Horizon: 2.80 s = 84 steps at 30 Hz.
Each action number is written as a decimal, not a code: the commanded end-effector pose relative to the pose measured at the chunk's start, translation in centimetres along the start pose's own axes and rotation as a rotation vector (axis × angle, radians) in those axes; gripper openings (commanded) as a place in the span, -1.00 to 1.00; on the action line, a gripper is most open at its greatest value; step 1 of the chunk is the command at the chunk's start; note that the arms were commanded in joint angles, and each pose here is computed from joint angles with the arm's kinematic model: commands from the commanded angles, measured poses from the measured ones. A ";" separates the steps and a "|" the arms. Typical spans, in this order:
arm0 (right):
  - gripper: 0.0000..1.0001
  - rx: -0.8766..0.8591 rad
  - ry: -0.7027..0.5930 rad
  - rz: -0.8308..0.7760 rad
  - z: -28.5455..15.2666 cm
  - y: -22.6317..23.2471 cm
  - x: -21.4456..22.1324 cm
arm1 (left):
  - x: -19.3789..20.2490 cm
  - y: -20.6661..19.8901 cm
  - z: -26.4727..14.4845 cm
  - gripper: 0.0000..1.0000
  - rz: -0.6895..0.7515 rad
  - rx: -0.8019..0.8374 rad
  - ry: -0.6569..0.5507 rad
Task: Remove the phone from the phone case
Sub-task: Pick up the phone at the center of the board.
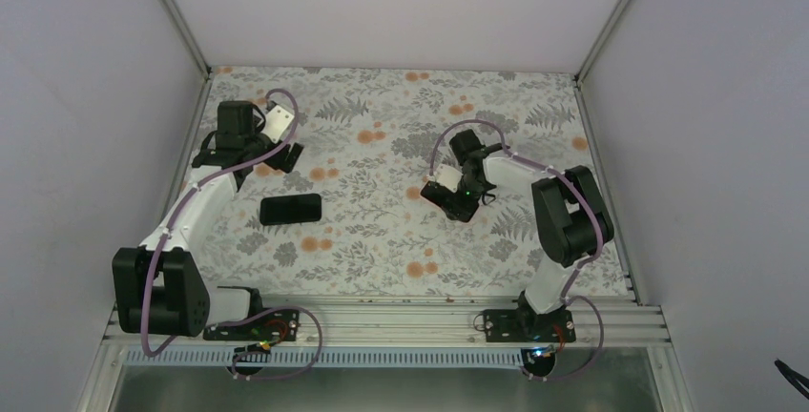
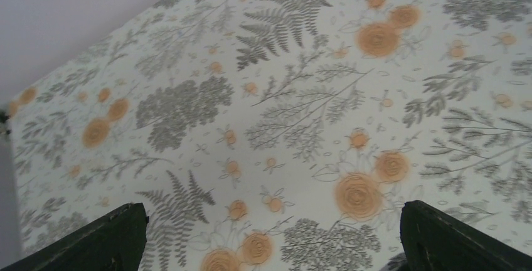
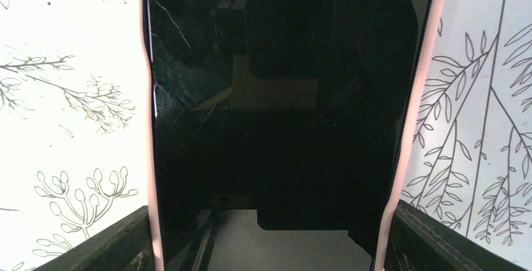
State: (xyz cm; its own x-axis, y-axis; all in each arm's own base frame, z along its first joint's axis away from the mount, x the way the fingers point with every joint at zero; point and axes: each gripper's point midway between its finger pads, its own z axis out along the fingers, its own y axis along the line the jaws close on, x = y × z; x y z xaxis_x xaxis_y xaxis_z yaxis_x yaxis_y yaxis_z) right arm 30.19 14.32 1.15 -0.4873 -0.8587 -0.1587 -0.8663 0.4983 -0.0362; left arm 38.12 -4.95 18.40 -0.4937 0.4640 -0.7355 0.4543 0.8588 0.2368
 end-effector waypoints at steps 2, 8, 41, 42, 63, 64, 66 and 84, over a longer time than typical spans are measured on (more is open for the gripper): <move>0.56 0.065 0.028 0.026 1.1 -1.3 0.8 | -1.9 -2.3 -0.3 1.00 0.020 0.161 -0.055; 0.50 0.127 -0.111 0.006 -4.0 -0.8 -2.8 | -3.6 -5.7 -1.1 1.00 0.019 0.421 -0.064; 0.49 0.324 -0.463 -0.201 -13.2 5.3 -22.0 | -7.3 -14.6 2.3 0.99 -0.391 1.242 0.177; 0.50 0.328 -0.466 -0.198 -13.2 5.2 -22.2 | -7.1 -14.6 2.2 0.95 -0.388 1.245 0.188; 0.47 0.389 -0.488 -0.234 -14.0 6.2 -24.4 | -6.3 -15.4 2.4 -0.55 -0.377 1.251 0.218; 0.48 0.390 -0.487 -0.235 -14.0 6.3 -24.4 | -6.4 -15.4 2.3 -0.56 -0.374 1.252 0.215; 0.49 0.393 -0.485 -0.236 -14.0 6.3 -24.3 | -6.4 -15.4 2.3 -0.65 -0.368 1.250 0.213; 1.00 0.169 -0.561 -0.251 -19.2 7.0 -20.1 | -6.0 -15.6 -0.3 -0.95 -0.136 1.188 0.150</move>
State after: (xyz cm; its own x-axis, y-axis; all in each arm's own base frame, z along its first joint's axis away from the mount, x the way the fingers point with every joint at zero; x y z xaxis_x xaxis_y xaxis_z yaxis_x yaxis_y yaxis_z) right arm 33.09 34.78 16.92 -0.1325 -0.8606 -0.4917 -0.8710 0.3379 -0.3566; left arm 34.92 -21.03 17.07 -0.7499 0.4411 -0.4929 0.6324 0.2596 -0.7298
